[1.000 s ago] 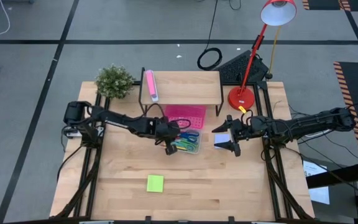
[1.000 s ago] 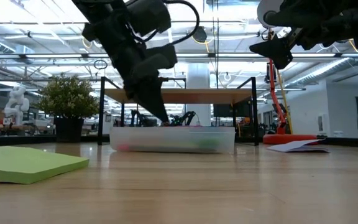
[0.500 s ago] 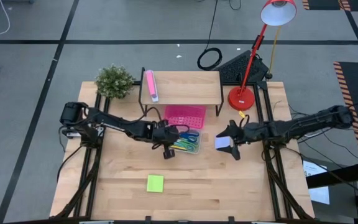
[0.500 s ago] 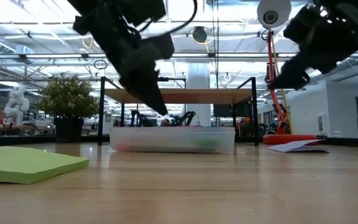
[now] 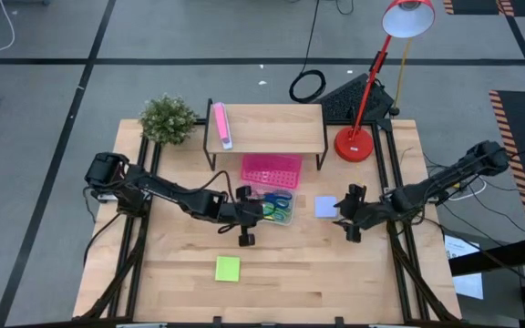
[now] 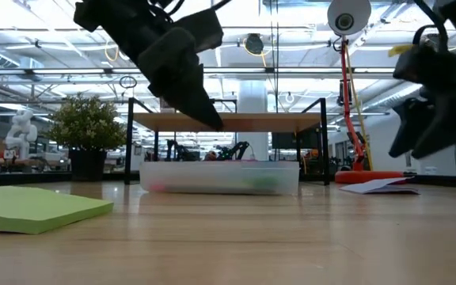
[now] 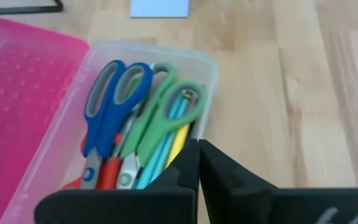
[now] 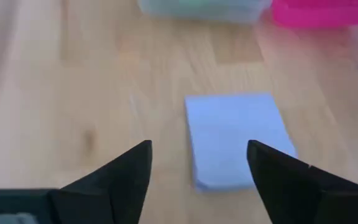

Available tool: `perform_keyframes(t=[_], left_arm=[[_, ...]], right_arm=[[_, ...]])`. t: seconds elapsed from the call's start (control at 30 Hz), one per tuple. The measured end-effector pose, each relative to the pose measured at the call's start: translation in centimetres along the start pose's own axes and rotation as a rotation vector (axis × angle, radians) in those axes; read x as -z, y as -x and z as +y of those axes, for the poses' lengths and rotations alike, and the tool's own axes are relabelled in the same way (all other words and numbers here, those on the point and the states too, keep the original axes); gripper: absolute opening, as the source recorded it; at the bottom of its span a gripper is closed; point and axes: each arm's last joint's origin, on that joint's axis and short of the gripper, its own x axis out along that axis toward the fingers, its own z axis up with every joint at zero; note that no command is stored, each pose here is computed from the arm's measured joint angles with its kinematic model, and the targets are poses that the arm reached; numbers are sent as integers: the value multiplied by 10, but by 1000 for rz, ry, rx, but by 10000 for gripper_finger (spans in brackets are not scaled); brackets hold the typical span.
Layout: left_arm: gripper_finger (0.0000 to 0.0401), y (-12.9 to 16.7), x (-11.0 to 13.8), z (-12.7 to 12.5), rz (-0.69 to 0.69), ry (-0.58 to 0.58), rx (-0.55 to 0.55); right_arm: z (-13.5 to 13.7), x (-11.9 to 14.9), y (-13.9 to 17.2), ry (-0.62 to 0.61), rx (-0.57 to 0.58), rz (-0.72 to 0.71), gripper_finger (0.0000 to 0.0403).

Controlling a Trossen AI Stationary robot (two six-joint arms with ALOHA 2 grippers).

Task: Pack school essentials
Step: Put the purple sticky notes into the supply box

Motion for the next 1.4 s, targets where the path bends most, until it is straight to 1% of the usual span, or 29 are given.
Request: perform_keyframes(t=[0.13, 0.27, 0.43, 0.6, 0.8, 0.93, 0.97, 1.13, 1.27, 1.4], left_arm=[[3, 2, 0, -9, -15, -44, 19], [14, 4, 1, -14, -17, -53, 29], [15, 4, 0, -15, -26, -55, 20], [3, 3, -1, -13, -35, -59, 12], [19, 3, -2, -13, -41, -57, 5], [21, 3, -2, -13, -42, -57, 5], [21, 3, -2, -13, -42, -57, 5], [21, 3, -2, -13, -42, -56, 4], [21, 3, -3, -13, -49, -55, 5], [21, 4, -9, -14, -116, -53, 13]], right_arm=[[2, 6, -8, 115, 62, 60, 231], [4, 11, -18, 193, 86, 123, 214], [7, 14, -28, 237, 122, 159, 193], [9, 13, -33, 261, 125, 156, 151], [9, 14, -33, 264, 117, 164, 77], [9, 15, -33, 263, 117, 168, 17], [9, 15, -33, 262, 119, 171, 9], [10, 14, -34, 226, 110, 154, 8], [15, 7, -34, 179, 24, 98, 2], [21, -3, -32, 107, -75, 33, 1]])
